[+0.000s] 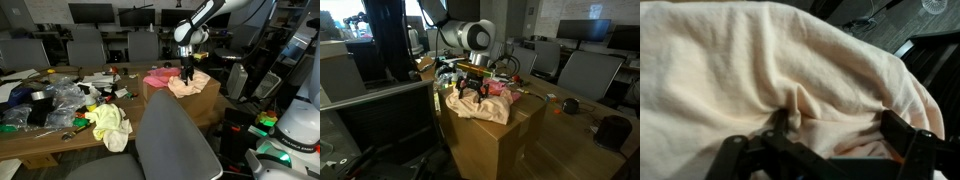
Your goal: Pick the clothes on the box and put them on the back rest of the chair
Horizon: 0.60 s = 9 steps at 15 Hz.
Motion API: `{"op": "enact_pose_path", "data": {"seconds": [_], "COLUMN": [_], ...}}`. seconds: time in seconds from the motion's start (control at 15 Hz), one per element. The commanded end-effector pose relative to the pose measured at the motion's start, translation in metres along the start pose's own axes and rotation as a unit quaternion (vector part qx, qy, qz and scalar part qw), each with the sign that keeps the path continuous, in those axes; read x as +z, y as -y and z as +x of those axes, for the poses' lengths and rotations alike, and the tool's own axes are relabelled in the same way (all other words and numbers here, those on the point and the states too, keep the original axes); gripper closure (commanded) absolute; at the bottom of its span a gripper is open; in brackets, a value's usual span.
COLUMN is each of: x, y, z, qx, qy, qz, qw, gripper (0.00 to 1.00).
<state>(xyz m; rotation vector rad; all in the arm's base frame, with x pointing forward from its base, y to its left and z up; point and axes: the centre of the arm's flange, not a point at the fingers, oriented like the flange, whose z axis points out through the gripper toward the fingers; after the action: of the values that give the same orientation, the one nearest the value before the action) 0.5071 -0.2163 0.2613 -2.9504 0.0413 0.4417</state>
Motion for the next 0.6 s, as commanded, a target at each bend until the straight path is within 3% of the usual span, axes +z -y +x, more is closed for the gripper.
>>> {"op": "enact_pose_path", "data": {"seconds": [0.0,0.07,0.53], "x": [0.001,-0.001,-0.033], "y": [0.000,-0.002,0.001], "z": [0.003,0.000,-0.033], "qx": [0.005,0.004,-0.004], "qy": [0.004,0.004,-0.020], "qz": [-0.012,-0.011,-0.028], "qw": [0.9999,0.9999,0.9994], "gripper": [0.29,0.29,0.84]}}
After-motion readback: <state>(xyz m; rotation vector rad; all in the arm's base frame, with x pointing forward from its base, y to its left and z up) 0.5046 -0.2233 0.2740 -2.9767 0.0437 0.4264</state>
